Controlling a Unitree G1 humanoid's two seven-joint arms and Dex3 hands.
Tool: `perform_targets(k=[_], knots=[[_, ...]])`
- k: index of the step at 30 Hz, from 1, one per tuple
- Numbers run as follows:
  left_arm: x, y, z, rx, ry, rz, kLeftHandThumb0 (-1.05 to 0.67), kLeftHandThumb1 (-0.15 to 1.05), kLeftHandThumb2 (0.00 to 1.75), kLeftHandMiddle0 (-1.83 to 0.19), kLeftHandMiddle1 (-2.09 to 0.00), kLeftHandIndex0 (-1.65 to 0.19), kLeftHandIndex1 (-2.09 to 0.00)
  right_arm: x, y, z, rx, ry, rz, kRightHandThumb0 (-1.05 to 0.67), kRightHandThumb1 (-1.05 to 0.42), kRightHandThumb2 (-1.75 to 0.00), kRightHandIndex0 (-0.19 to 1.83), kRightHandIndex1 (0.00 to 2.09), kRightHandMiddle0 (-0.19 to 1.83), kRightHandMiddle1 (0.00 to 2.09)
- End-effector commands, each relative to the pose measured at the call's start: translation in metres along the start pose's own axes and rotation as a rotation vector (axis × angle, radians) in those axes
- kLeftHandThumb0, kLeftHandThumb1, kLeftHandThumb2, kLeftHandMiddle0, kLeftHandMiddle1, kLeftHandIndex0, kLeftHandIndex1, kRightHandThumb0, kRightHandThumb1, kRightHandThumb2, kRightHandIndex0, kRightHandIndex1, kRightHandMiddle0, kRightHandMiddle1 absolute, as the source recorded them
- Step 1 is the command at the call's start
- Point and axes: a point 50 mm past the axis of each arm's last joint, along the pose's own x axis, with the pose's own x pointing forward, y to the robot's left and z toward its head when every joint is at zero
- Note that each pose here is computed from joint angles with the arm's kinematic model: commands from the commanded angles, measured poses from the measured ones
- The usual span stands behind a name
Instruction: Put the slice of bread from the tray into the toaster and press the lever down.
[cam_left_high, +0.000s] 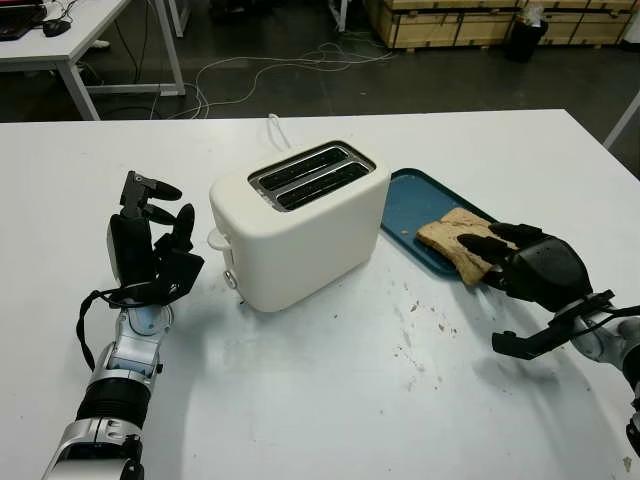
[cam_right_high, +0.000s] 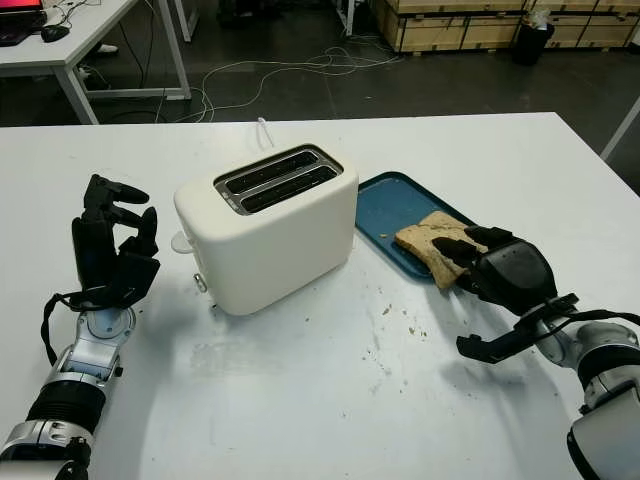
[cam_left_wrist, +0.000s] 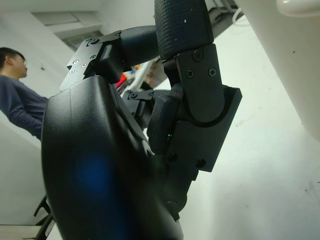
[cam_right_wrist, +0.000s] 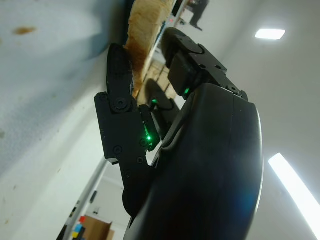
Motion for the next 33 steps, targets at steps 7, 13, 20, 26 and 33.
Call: perform_targets(k=[7, 13, 20, 26, 33], knots=[[0.003, 0.000, 0.004, -0.003, -0.021, 0.006, -1.05, 0.92, 0.59, -0.48, -1.75, -0.28, -1.70, 0.008, 0.000, 0.001, -0.114, 0.000, 0.015, -0.63, -0.92, -0.62, 0.88, 1.74, 0.53, 1.73], [0.003, 0.000, 0.004, -0.002, -0.020, 0.006, -1.05, 0.92, 0.60, -0.48, -1.75, -0.29, -1.70, 0.011, -0.002, 0.000, -0.077, 0.015, 0.025, -0.62, -0.92, -0.76, 0.91, 1.75, 0.52, 1.75], [0.003, 0.000, 0.004, 0.004, -0.020, 0.006, -1.05, 0.92, 0.60, -0.48, -1.75, -0.28, -1.71, 0.015, -0.011, 0.000, 0.039, 0.044, -0.055, -0.59, -0.92, -0.67, 0.81, 1.75, 0.42, 1.75], [0.003, -0.001, 0.004, -0.015, -0.020, 0.006, -1.05, 0.92, 0.59, -0.47, -1.74, -0.27, -1.71, 0.027, -0.023, -0.003, 0.171, 0.089, -0.071, -0.61, -0.92, -0.60, 0.73, 1.75, 0.37, 1.75], [0.003, 0.000, 0.004, -0.004, -0.017, 0.008, -1.05, 0.92, 0.60, -0.47, -1.74, -0.28, -1.70, 0.044, -0.038, -0.001, 0.298, 0.069, -0.004, -0.62, -0.92, -0.64, 0.74, 1.75, 0.37, 1.74]])
